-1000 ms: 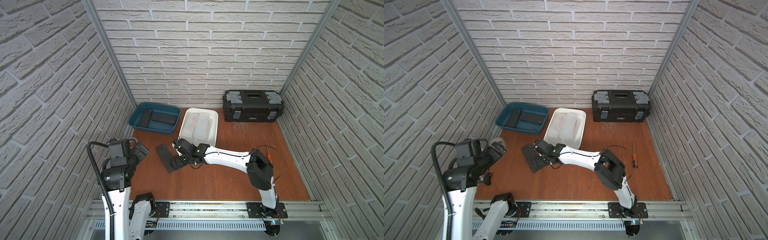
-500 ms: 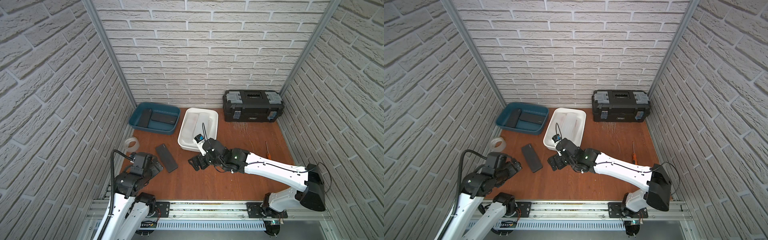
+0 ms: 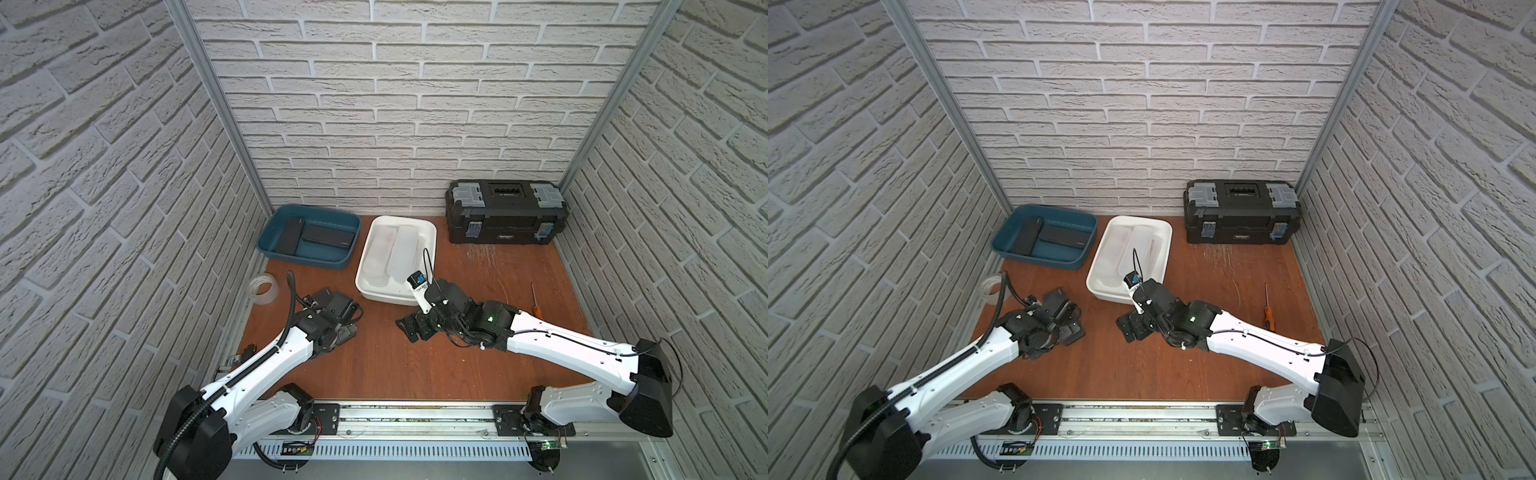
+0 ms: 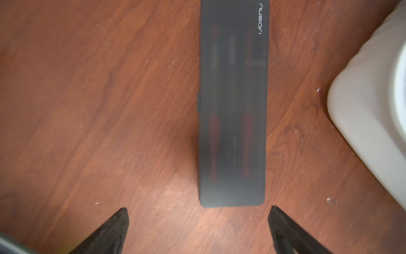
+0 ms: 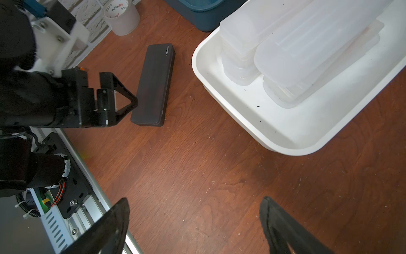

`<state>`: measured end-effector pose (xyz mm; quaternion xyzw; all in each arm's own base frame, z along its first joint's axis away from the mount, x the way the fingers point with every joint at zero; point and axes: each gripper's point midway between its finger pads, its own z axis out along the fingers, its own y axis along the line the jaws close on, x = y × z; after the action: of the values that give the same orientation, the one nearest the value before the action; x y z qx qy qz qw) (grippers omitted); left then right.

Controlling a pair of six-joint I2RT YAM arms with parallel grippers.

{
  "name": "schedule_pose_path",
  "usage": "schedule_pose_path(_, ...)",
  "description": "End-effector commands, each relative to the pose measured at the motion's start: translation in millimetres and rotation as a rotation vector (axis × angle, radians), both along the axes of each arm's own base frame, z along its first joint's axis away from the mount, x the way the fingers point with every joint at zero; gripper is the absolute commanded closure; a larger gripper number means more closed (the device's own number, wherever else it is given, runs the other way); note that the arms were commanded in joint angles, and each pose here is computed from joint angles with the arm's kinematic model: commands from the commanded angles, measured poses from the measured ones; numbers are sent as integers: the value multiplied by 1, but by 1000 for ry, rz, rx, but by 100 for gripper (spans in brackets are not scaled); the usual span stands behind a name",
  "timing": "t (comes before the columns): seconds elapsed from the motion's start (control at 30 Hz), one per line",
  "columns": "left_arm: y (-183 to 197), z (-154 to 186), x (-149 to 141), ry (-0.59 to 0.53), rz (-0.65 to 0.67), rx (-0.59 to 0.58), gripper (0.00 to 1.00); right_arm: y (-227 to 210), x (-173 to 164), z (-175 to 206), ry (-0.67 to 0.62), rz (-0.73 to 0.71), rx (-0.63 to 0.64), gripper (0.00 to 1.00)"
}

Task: Place the pencil cases by color into the storage box
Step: Pick up the pencil case from the center of the board.

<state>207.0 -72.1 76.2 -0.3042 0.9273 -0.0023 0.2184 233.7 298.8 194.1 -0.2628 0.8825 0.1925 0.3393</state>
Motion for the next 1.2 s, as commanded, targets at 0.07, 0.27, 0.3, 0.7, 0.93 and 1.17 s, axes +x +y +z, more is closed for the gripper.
schedule_pose_path(0.07, -14, -8, 22, -71, 28, -40, 2, -5, 3, 11, -47, 12, 16, 7)
schedule_pose_path(0.27, -21, -15, 35, -68, 17, -33, 2, -10, 4, 7, -46, 11, 2, 7)
schedule_pose_path(0.3, -21, -16, 37, -59, 14, -24, 2, -10, 4, 8, -44, 11, 6, 7)
schedule_pose_path(0.7, -14, -34, 40, 21, 32, -5, 3, -16, 5, 4, -36, -2, 19, 7)
schedule_pose_path(0.93, -14, -42, 45, 44, 21, -7, 6, -17, 6, 1, -32, -7, 15, 7)
schedule_pose_path(1.17, -18, -48, 50, 81, -8, -17, 8, -21, 6, 2, -40, -15, 20, 7)
